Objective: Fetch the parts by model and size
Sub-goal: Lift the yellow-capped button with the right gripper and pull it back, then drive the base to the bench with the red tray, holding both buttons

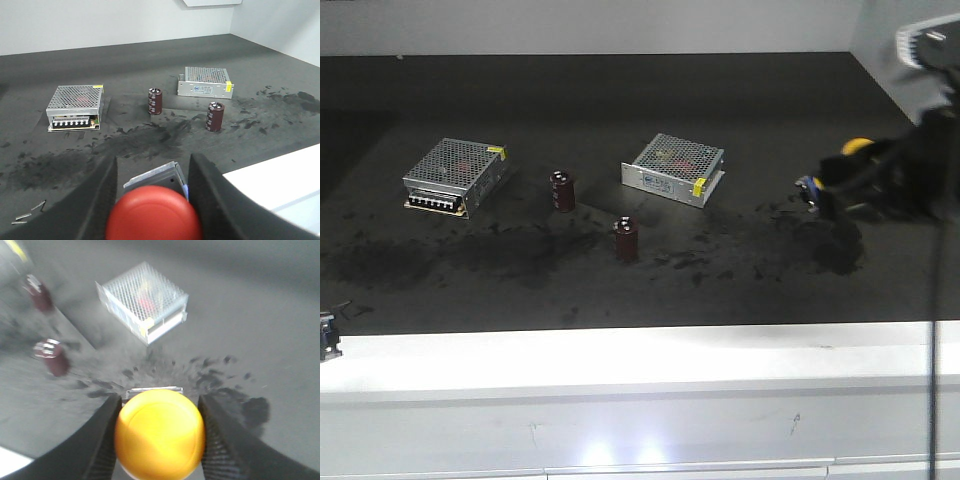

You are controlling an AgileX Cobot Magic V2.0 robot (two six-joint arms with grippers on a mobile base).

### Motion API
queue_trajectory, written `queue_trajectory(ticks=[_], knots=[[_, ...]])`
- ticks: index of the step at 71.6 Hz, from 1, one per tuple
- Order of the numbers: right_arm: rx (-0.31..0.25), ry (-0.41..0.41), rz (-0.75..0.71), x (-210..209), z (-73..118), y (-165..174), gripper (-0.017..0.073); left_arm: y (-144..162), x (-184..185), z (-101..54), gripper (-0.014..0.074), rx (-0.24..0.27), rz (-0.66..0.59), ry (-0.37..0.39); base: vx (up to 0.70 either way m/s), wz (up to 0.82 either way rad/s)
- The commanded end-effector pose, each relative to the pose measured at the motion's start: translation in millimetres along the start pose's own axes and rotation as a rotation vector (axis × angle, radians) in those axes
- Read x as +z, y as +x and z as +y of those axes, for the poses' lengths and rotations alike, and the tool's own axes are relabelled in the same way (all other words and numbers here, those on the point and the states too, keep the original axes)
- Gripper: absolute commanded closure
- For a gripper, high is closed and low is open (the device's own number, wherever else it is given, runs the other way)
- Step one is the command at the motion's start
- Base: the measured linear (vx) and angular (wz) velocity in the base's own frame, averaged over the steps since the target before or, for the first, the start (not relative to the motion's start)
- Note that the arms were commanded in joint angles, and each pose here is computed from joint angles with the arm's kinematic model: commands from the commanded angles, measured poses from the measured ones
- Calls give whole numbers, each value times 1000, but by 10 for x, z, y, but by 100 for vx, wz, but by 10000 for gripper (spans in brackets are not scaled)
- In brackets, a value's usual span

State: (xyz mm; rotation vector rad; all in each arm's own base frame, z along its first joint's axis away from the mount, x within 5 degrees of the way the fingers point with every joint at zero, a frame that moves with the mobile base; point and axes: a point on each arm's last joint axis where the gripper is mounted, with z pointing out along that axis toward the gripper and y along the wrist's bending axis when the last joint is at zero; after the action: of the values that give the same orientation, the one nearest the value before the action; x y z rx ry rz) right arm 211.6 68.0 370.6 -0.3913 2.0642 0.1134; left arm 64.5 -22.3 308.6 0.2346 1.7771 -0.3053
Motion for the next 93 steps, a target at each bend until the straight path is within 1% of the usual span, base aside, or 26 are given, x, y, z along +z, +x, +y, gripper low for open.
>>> queue_trajectory(ticks=[1, 10, 26, 38, 43, 50, 93], knots=[[-10, 13, -191, -338, -12, 11, 569, -157, -23, -20, 601, -1, -104, 17, 0, 0], [-8, 17, -264, -665, -3, 298, 569, -157, -23, -20, 601, -1, -104, 17, 0, 0], [0, 29, -444, -1194, 16, 810, 569, -157, -23, -20, 601, -1, -104, 17, 0, 0], [2, 35, -531, -1337, 38, 1186, 569, -157, -23, -20, 601, -1, -104, 17, 0, 0], [2, 37, -566, -1364, 44, 1269, 569, -157, -23, -20, 601, -1, -104, 17, 0, 0], [4, 38, -598, -1397, 49, 1332, 569, -157, -23, -20, 601, -1, -104, 17, 0, 0], [4, 38, -599, -1405, 48, 1339, 569, -157, -23, -20, 601, -1, -104, 17, -1, 3]])
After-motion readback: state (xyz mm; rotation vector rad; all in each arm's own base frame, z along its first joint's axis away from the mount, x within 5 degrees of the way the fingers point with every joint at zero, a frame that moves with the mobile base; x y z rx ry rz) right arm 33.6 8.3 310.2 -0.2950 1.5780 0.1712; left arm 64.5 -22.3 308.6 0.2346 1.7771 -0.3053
